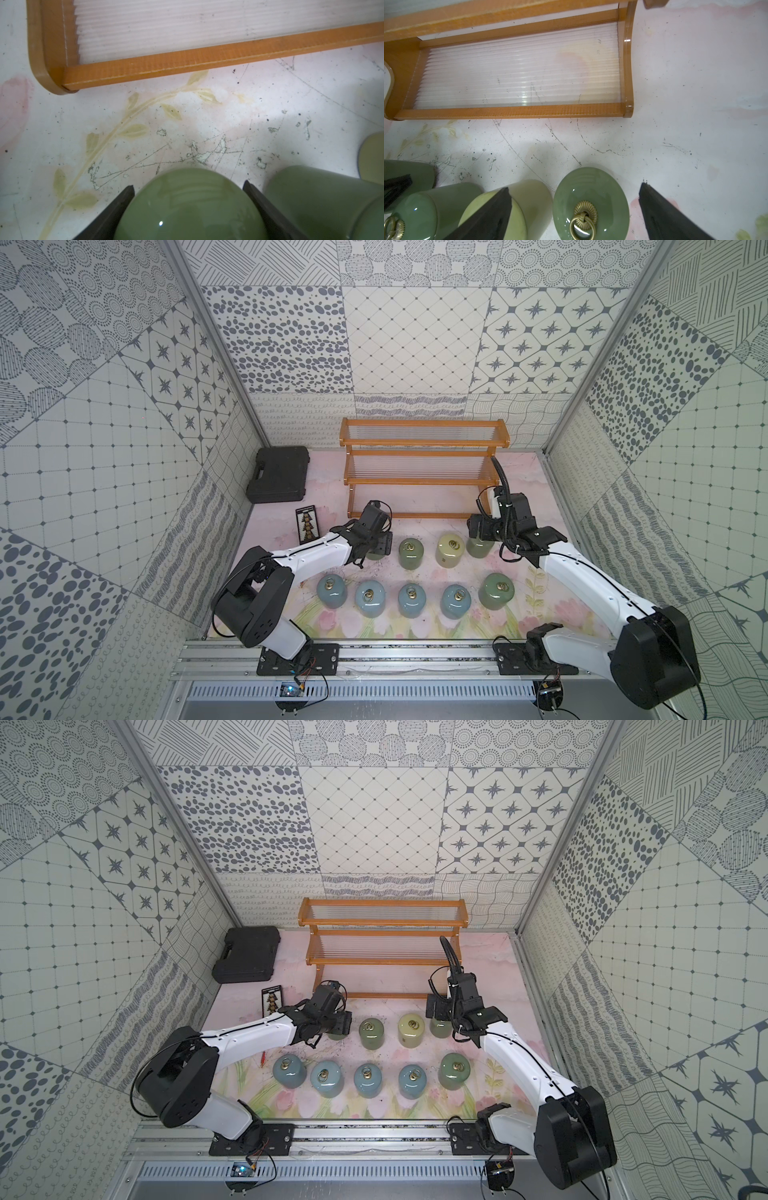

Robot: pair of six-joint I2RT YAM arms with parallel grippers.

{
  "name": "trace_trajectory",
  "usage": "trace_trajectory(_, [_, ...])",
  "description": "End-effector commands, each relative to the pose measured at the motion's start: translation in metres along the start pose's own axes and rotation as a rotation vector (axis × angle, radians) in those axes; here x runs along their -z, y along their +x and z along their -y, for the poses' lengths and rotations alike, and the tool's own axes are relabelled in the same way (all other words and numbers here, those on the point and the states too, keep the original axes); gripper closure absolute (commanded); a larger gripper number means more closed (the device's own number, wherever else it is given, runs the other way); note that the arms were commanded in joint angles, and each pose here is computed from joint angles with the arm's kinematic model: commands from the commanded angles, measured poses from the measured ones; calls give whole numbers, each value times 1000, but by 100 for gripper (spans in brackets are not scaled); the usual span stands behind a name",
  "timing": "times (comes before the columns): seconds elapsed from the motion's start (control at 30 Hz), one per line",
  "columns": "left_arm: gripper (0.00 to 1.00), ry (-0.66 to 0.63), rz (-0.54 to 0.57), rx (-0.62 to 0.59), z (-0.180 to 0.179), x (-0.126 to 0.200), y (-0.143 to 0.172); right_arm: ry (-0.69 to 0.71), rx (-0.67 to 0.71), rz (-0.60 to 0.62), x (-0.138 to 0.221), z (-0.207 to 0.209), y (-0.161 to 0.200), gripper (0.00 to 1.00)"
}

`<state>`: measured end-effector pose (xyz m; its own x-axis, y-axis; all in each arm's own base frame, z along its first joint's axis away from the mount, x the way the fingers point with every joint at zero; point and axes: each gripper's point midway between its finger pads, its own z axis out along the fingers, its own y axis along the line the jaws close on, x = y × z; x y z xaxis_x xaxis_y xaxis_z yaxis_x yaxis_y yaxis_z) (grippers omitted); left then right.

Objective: Remove the tea canisters from the shelf
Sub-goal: Place the tea canister at the center of the board.

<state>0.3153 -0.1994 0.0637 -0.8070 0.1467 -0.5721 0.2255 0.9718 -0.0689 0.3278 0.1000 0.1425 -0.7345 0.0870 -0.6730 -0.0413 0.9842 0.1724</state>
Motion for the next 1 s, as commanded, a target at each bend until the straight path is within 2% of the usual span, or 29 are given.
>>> trace_trajectory(0.0, [17, -7, 25, 11, 1, 2, -4, -10, -7, 31, 1, -1, -5, 0])
trace_trajectory(0.97, [8, -1, 62, 19, 0, 16, -11, -2, -5, 37, 2, 0, -7, 0])
